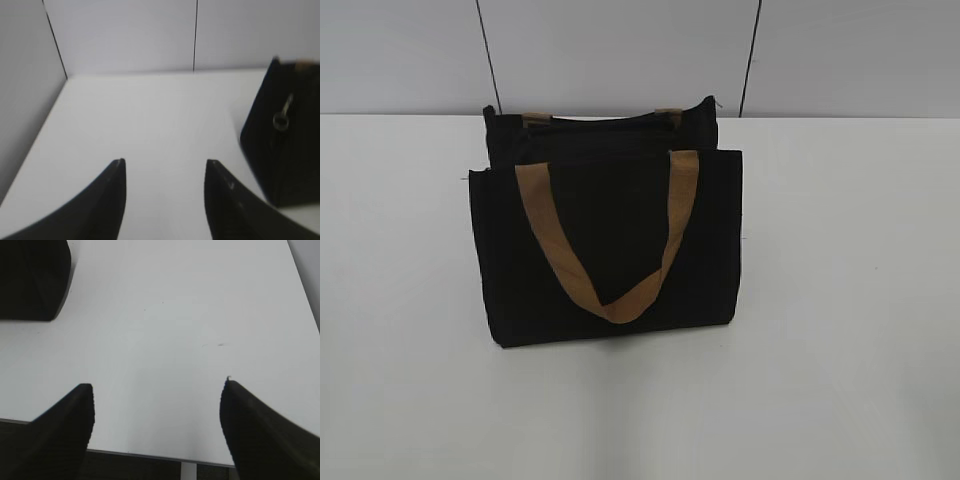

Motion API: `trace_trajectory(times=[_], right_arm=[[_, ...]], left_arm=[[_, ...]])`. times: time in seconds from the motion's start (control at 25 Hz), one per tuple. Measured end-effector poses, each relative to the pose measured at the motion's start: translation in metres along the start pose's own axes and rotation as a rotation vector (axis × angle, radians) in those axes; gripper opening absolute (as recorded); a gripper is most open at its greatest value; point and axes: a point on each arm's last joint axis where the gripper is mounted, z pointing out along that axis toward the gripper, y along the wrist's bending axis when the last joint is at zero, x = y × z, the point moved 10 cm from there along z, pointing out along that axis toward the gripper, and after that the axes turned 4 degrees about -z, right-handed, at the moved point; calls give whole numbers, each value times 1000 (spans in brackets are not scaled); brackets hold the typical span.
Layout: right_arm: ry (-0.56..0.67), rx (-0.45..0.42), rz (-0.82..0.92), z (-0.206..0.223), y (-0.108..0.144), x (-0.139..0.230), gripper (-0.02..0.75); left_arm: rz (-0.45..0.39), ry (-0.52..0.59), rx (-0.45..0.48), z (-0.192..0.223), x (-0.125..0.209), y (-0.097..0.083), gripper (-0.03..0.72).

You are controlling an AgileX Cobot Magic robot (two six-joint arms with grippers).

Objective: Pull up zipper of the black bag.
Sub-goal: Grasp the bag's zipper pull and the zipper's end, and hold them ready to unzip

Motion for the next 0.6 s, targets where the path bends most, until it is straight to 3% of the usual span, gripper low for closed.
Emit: trace_trajectory(times=[0.2, 0.28, 0.6], right_arm=[[0, 0, 0, 0, 0, 0, 595], [0, 0, 0, 0, 0, 0, 595], [0, 0, 0, 0, 0, 0, 595]], left_arm=[[-17, -298, 9, 0, -60, -1, 392], [-29, -337, 11, 12, -67, -1, 392], [-99, -361, -20, 96, -38, 10, 392]])
